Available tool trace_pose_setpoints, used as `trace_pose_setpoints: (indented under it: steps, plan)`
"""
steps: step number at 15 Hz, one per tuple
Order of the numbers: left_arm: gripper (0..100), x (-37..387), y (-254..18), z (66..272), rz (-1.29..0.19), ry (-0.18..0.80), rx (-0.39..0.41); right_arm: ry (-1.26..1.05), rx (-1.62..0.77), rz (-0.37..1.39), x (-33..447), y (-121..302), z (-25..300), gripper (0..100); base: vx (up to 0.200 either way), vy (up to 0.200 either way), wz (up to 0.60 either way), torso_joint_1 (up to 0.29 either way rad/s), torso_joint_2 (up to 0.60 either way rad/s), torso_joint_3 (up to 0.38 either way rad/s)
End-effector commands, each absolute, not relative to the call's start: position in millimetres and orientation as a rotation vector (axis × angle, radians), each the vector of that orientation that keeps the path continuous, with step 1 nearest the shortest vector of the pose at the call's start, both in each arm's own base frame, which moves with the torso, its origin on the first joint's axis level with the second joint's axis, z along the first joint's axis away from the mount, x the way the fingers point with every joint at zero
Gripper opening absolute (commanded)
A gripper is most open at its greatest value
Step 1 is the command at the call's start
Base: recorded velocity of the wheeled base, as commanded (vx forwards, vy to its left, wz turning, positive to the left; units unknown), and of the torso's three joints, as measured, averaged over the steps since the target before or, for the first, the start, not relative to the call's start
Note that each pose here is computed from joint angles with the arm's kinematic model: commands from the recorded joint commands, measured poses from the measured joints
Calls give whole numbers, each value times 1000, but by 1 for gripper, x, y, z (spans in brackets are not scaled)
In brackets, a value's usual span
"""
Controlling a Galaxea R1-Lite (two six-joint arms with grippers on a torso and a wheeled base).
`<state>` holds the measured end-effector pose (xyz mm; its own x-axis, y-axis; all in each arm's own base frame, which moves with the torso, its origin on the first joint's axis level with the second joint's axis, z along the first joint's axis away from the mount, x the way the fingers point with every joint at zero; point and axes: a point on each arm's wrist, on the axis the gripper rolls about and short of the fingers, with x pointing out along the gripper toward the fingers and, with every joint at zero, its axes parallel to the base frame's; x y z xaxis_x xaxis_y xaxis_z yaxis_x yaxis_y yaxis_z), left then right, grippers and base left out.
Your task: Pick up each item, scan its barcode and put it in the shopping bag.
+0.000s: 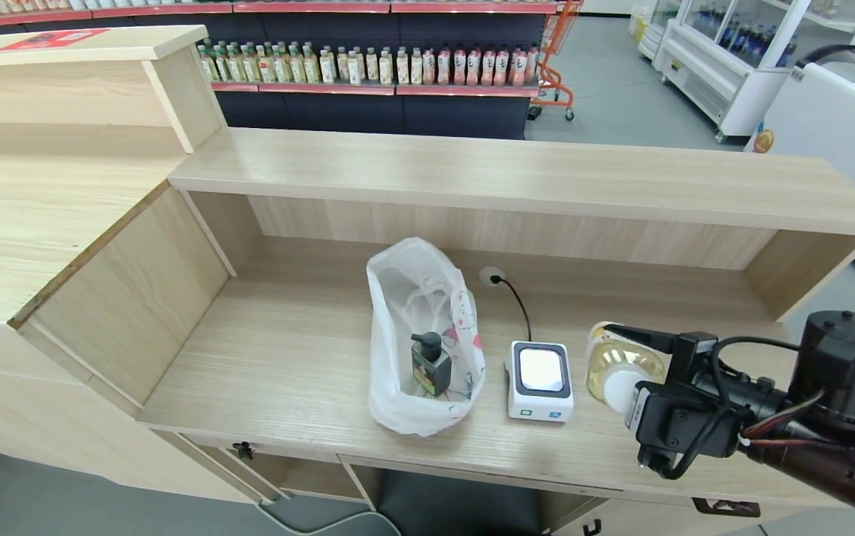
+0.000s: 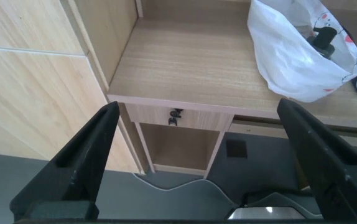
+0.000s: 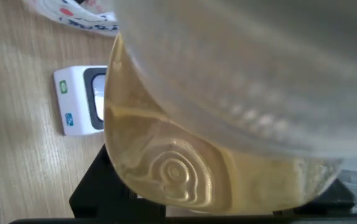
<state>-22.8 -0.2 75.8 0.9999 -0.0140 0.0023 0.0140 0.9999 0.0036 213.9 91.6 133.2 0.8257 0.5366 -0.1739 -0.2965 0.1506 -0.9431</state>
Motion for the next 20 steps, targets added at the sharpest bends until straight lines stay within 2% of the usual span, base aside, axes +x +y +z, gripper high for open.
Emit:
trace_pose_setpoints:
  steps: [1,7,11,20]
  plan:
    - [100,-23,0,76,-14,-3,3,-154,-1294,647,219,90,113,0,0,0,0,0,0,0]
    - [100,-23,0,76,-14,-3,5,-262,-1292,588,246,85,86,0,0,0,0,0,0,0]
    - [100,-23,0,76,-14,-3,5,-264,-1290,614,251,88,75,0,0,0,0,0,0,0]
    - [100,-23,0,76,-14,-3,5,-294,-1338,613,268,92,69,0,0,0,0,0,0,0]
